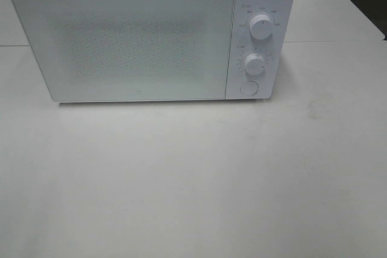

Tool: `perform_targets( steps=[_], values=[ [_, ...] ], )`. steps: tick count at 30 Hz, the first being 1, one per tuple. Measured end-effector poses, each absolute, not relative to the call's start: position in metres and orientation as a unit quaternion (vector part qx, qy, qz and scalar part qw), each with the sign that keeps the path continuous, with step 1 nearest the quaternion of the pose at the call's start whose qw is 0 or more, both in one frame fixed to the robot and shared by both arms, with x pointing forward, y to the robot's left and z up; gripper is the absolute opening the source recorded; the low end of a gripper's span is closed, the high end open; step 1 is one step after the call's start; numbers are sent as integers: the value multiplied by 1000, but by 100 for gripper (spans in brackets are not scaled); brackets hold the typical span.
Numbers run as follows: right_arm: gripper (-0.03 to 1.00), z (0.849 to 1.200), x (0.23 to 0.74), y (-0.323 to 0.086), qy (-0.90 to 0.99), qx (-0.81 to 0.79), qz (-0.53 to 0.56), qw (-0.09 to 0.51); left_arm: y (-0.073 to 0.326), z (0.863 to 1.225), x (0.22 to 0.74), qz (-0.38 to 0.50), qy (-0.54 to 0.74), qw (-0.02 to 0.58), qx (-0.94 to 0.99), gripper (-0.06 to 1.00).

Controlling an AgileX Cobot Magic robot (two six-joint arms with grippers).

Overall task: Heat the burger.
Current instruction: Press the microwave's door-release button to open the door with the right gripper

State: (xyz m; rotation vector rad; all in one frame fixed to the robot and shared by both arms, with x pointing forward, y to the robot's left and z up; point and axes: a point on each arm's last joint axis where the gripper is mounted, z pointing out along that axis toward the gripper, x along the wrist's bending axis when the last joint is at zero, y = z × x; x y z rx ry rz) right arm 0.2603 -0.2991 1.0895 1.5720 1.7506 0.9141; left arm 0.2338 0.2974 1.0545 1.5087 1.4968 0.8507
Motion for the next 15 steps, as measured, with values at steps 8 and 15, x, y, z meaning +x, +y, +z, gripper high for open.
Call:
perform_targets(
  steps=[8,15],
  values=[
    [77,1062,237,-303,636,610,349,319,297,1054,234,338,595,413,600,99],
    [77,1050,228,-304,626,604,364,333,297,1054,234,338,595,413,600,99]
  ],
)
